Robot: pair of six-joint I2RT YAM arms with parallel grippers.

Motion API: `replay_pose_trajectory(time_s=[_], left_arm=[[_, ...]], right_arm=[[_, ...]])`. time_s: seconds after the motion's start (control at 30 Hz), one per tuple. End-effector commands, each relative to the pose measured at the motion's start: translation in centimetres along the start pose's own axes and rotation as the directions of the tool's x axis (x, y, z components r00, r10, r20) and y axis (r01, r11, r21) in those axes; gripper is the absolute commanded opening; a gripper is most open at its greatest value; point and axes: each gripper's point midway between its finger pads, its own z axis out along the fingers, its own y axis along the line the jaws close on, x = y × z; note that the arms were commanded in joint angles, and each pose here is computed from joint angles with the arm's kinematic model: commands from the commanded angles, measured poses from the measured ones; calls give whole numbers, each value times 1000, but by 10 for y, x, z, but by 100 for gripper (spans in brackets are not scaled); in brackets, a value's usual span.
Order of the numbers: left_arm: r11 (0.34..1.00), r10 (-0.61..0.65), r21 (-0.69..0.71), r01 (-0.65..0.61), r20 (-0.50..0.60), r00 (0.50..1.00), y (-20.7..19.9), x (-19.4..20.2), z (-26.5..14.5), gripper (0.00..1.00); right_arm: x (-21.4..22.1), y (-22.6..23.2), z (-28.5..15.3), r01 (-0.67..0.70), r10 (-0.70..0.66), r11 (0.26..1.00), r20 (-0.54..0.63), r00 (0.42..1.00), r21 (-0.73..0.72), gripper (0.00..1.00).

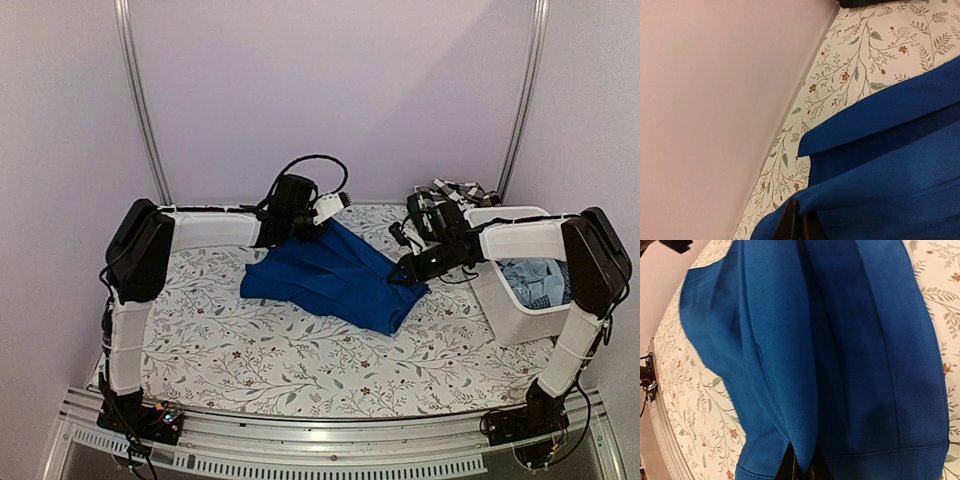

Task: Fold and stack the mixed laundry pile
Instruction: Fold the flattened skirt at the center of the board, then move the rectangle-folded skirt to the center of the board.

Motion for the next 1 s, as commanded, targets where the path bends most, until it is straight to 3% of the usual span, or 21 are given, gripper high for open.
replay_pose_trajectory(time_s=[0.0, 0.03, 0.13, 0.23, 0.33, 0.4, 0.53, 0.67, 0.87, 0.97], left_arm=[[990, -62, -126, 64, 16, 998, 23, 1, 27, 7], [987, -93, -131, 94, 10, 996, 22, 4, 29, 14], [975, -177, -137, 175, 2, 984, 22, 11, 20, 46], [939, -307, -161, 302, -3, 952, 36, 24, -9, 61], [894, -421, -171, 414, -5, 907, 50, 41, -40, 70], [874, -476, -116, 472, -11, 879, 46, 46, -58, 70], [845, -522, 111, 523, -39, 852, -5, 44, -67, 66], [749, -590, 223, 624, -201, 782, -49, 71, -53, 52], [611, -655, 264, 746, -361, 664, -91, 103, -44, 45], [534, -684, 212, 819, -461, 565, -104, 128, -52, 42]], right_arm=[[5, -53, 15, -36, 45, 981, -43, 998, 188, 5], [6, -59, 20, -35, 47, 979, -55, 997, 200, 6], [6, -69, 33, -37, 54, 975, -71, 996, 220, 6], [16, -77, 50, -46, 72, 977, -116, 991, 208, 5], [35, -82, 68, -64, 97, 981, -175, 980, 183, 5], [44, -84, 74, -77, 111, 982, -197, 974, 174, 5], [56, -79, 83, -75, 109, 985, -225, 968, 156, 5], [64, -67, 93, -11, 46, 991, -259, 965, 137, 5], [72, -48, 109, 30, 2, 994, -293, 956, 106, 6], [78, -35, 115, 54, -26, 995, -314, 949, 82, 6]])
